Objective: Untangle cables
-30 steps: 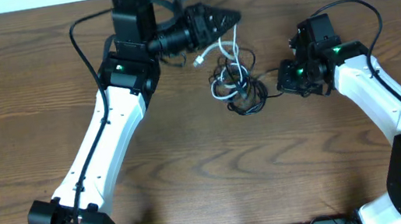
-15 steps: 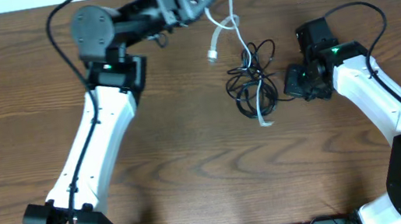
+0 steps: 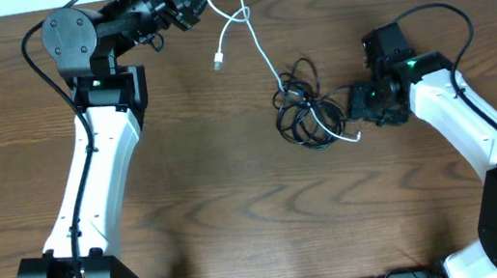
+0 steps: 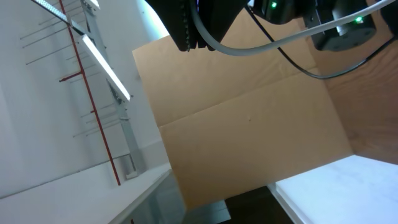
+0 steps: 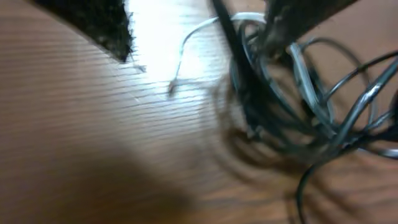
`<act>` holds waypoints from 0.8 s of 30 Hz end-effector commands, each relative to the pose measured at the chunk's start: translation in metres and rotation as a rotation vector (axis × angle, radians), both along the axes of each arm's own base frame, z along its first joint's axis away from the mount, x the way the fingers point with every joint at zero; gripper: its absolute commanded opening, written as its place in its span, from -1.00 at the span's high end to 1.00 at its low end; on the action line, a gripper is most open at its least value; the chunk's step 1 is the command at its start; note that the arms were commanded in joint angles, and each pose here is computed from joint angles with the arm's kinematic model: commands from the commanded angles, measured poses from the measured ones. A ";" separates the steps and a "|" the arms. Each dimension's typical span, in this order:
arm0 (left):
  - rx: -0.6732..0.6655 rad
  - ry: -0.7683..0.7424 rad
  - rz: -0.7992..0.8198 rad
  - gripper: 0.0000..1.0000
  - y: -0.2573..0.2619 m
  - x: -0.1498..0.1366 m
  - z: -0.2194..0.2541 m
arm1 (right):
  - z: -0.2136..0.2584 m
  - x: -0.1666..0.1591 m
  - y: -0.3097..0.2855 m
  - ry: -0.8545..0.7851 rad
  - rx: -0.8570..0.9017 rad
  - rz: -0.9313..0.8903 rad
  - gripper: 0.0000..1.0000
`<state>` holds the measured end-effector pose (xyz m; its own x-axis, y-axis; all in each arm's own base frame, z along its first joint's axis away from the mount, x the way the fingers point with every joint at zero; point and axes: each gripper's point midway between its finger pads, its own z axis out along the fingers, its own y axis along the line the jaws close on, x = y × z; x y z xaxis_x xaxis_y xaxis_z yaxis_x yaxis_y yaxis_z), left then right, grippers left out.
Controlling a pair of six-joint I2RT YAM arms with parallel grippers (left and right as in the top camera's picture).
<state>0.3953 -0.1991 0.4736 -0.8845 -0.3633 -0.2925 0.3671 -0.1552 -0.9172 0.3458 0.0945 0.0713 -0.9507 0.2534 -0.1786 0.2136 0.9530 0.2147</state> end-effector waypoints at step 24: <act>0.002 -0.053 -0.019 0.85 0.001 -0.016 0.020 | 0.148 0.038 0.185 -0.648 0.369 0.839 -0.55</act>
<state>0.3941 -0.1997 0.4728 -0.8931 -0.3526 -0.2795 0.3515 -0.1590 -0.9226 0.3789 0.2757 0.2310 -0.6067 -0.2589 -0.7516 -0.7175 0.5852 0.3777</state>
